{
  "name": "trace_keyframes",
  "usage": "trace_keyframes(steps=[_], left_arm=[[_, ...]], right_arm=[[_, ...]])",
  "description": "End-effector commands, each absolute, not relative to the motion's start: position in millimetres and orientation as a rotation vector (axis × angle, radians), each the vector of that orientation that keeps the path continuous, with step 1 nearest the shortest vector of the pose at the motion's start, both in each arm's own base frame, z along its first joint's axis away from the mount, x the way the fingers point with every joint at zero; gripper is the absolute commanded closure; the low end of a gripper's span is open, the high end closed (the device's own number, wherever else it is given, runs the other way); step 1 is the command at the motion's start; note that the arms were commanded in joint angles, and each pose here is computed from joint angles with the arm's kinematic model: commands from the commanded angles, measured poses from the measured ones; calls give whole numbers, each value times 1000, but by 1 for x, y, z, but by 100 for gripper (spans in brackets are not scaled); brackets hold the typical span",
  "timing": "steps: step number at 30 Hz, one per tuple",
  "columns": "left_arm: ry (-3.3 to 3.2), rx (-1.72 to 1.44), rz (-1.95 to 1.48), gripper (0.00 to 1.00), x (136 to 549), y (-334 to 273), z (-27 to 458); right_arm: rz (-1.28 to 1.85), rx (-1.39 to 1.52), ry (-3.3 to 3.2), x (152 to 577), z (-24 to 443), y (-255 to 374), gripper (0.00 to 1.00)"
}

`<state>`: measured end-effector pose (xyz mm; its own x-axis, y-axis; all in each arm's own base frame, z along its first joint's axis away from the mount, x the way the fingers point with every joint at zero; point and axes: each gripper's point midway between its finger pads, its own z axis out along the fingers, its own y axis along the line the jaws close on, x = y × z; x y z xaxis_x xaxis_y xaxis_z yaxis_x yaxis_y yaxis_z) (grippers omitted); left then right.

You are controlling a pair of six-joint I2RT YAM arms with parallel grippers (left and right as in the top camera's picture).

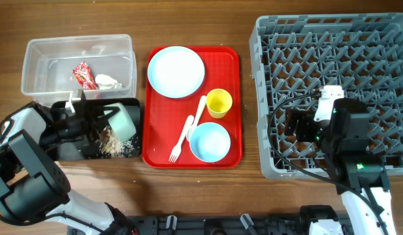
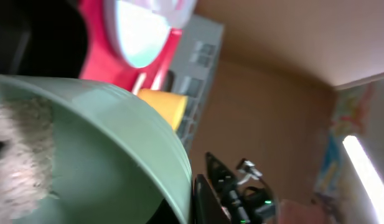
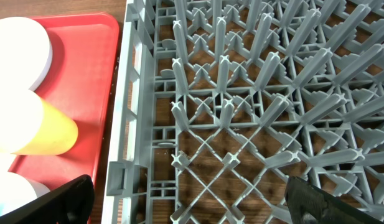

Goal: Sort waste into correct bins and load items into the dishwasher rack
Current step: 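Tip the green bowl over the black tray with the left gripper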

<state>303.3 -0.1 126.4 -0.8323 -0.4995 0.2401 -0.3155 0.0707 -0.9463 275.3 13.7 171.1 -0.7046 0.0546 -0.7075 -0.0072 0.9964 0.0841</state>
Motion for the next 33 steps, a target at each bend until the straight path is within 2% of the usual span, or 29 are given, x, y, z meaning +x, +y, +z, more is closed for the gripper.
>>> trace_keyframes(steps=[1,19,22,28,33], left_arm=[[1973,-866,-2006,96,313,3,152],[1879,-948,-2094,96,316,4,163],[1947,-792,-1986,96,313,2,156],[1888,-861,-2051,96,314,2,166],[2083,-612,-1902,96,297,-22,172]], right_arm=[[131,35,2329,278,181,18,0],[131,35,2333,277,180,18,0],[131,36,2333,277,180,18,0],[131,35,2333,277,180,18,0],[131,35,2332,278,180,18,0]])
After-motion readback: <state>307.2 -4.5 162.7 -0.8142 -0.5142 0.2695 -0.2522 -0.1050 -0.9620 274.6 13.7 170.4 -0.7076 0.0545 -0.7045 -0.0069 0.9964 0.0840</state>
